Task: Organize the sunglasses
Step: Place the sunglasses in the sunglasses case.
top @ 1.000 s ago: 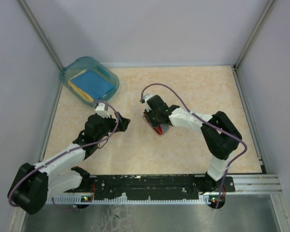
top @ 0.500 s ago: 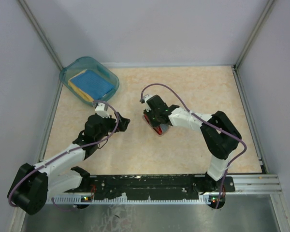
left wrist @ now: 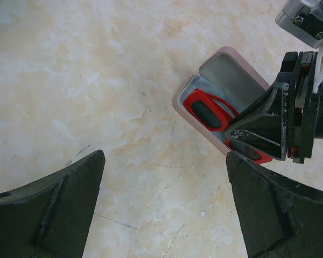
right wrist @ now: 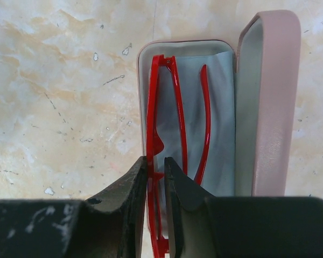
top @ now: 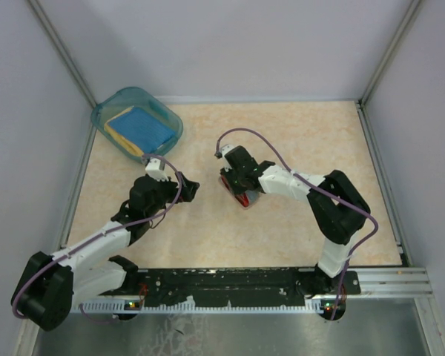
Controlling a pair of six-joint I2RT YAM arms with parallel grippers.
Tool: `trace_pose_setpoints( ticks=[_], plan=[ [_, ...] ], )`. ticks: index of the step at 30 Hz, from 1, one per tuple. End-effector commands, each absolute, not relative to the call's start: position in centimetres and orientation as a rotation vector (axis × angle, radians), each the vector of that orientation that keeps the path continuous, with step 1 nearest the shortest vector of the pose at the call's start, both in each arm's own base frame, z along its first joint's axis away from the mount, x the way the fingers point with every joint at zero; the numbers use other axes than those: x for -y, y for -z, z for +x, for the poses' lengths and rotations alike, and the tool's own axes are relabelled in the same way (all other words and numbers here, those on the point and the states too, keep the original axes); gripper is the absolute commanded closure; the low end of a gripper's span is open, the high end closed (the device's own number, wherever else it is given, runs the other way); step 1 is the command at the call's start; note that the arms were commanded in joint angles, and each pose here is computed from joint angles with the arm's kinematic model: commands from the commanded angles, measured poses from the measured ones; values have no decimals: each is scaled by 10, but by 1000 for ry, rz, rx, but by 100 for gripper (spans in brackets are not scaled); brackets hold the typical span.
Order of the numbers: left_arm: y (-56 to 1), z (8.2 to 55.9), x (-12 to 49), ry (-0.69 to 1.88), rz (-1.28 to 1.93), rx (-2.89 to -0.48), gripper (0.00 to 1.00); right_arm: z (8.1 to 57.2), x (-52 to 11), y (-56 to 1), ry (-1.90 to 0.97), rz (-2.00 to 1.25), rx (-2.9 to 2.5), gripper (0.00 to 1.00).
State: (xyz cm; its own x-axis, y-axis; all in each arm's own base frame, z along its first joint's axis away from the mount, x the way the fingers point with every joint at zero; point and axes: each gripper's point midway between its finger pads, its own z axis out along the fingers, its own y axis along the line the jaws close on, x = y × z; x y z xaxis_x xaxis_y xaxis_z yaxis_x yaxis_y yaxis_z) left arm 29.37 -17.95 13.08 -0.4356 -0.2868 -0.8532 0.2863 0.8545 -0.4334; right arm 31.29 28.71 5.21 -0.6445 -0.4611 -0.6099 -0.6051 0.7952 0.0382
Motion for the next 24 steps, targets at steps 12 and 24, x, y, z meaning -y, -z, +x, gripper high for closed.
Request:
trace_pose_setpoints(
  ticks=[12, 24],
  plan=[
    [-137, 294, 177, 645, -16, -1894, 0, 330, -294, -89, -298, -759, -2284, 79],
    [-139, 295, 177, 647, -17, -1890, 0, 330, -295, -91, -304, -762, -2273, 77]
  ],
)
